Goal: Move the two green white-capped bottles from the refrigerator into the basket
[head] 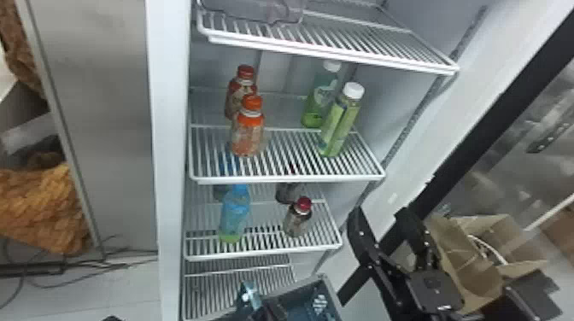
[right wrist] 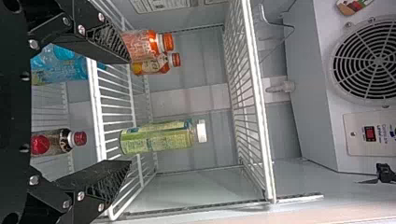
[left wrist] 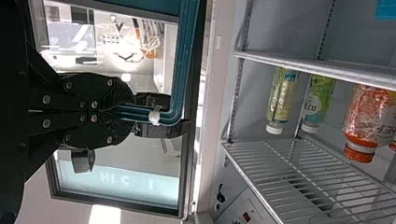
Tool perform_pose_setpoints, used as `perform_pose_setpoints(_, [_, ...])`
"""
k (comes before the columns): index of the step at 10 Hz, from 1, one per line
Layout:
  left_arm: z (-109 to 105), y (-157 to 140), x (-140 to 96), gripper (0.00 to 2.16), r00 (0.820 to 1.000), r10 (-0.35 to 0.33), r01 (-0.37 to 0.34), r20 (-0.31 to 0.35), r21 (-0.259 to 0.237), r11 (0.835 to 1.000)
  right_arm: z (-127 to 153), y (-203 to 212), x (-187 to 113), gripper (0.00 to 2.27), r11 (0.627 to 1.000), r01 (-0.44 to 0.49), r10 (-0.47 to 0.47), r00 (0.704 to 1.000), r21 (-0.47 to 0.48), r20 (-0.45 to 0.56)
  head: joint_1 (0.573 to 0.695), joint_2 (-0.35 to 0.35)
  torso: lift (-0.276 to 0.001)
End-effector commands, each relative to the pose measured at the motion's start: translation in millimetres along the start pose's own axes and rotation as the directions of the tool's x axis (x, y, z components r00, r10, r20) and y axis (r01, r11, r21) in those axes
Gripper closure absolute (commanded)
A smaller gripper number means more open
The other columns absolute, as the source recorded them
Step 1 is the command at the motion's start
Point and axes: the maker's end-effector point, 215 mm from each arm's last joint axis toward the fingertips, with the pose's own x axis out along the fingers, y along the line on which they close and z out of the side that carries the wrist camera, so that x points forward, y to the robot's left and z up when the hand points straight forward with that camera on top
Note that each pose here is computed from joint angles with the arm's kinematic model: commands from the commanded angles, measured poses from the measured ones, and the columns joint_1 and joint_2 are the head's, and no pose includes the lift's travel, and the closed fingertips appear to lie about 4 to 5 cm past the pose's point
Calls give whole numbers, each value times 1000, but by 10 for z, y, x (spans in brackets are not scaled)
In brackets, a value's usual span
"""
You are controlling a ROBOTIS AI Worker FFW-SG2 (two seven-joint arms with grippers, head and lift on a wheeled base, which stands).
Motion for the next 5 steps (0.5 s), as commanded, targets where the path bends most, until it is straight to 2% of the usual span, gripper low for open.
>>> perform_pose_setpoints(1, [-2, 11, -15, 1214, 1000, 3, -3, 2, -1, 1000, 0, 1, 0, 300, 1000, 0, 0, 1000, 1, 0, 695, -350, -4])
perform_pose_setpoints(5, [-5, 18, -14, 1214, 1000, 4, -4, 2, -5, 1000, -1, -11, -5, 300, 1000, 3, -3, 1000, 6, 4, 695, -350, -4])
